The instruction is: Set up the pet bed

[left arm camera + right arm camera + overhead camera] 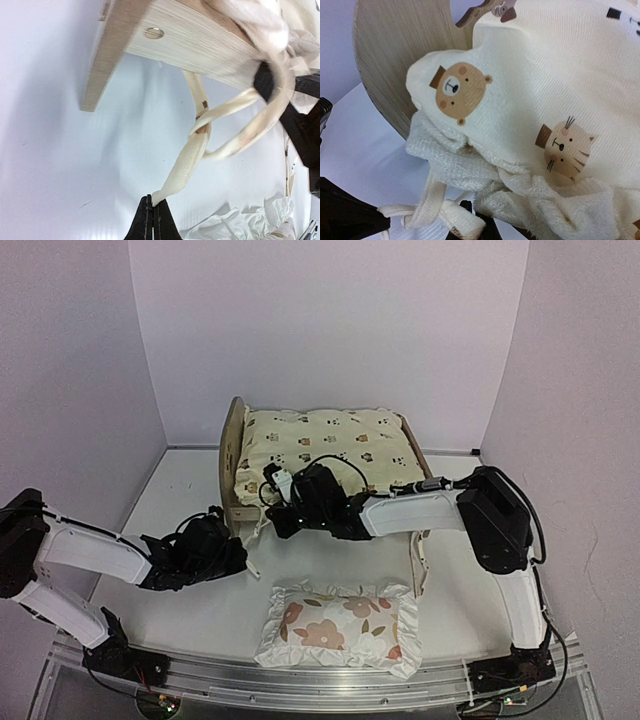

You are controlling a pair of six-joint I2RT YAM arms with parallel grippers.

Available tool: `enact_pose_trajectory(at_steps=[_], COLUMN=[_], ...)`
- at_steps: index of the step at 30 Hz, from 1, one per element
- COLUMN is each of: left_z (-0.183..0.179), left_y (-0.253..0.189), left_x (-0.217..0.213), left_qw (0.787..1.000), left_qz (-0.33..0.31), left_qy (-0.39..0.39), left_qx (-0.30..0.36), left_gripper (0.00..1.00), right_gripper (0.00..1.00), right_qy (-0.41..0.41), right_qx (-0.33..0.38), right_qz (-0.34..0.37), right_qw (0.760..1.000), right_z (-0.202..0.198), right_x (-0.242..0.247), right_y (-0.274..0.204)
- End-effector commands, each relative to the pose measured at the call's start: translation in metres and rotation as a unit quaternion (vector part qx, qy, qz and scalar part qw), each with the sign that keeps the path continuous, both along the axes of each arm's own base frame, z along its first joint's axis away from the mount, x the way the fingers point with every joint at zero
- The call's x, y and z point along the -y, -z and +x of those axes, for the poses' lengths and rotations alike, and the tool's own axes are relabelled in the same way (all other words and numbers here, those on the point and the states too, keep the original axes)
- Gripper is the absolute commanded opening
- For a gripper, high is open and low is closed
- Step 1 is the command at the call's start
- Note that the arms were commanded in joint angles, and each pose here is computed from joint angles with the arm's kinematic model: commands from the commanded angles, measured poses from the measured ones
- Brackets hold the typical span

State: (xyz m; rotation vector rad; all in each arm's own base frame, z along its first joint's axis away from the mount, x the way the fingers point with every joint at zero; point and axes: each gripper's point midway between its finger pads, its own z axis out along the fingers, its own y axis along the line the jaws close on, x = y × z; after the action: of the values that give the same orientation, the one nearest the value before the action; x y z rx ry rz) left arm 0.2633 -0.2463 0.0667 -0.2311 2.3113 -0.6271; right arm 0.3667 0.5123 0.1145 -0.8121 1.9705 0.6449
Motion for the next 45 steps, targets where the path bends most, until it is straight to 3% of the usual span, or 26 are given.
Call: enact_pose_trajectory(at_steps=[1, 20, 27, 37, 45], left_z=[-0.002, 0.01, 0.014, 0.023, 0.029], left_y=[0.002, 0.026, 0.035, 0.047, 0.053], left_x=[-0.026, -0.064, -0.079, -0.074, -0.068], left_qw=[0.999, 0.992, 0.987, 0.988, 0.987], left_qz=[0.031, 0.089, 0.102, 0.105, 0.112], left_qy=[-0.035, -0.068, -0.091, -0.059, -0.048], left_qx=[-0.004, -0.05, -0.08, -0.098, -0.106], left_gripper=[0.0, 0.0, 0.0, 0.0, 0.0], right_gripper=[0.0, 0.0, 0.0, 0.0, 0.0], right_qy=[0.027, 0.001, 0.032, 0.092, 0.074], right_qx=[0.059, 0.172, 0.194, 0.188, 0.158], right_qz=[0.03, 0.067, 0.033, 0.037, 0.033], right_qw=[0.997, 0.983, 0.98, 0.977, 0.984], right_z=[0.018, 0.032, 0.051, 0.101, 0.092], right_x=[0.008, -0.012, -0.002, 0.034, 0.042], right_y=[-0.067, -0.196, -0.193, -0.198, -0.179])
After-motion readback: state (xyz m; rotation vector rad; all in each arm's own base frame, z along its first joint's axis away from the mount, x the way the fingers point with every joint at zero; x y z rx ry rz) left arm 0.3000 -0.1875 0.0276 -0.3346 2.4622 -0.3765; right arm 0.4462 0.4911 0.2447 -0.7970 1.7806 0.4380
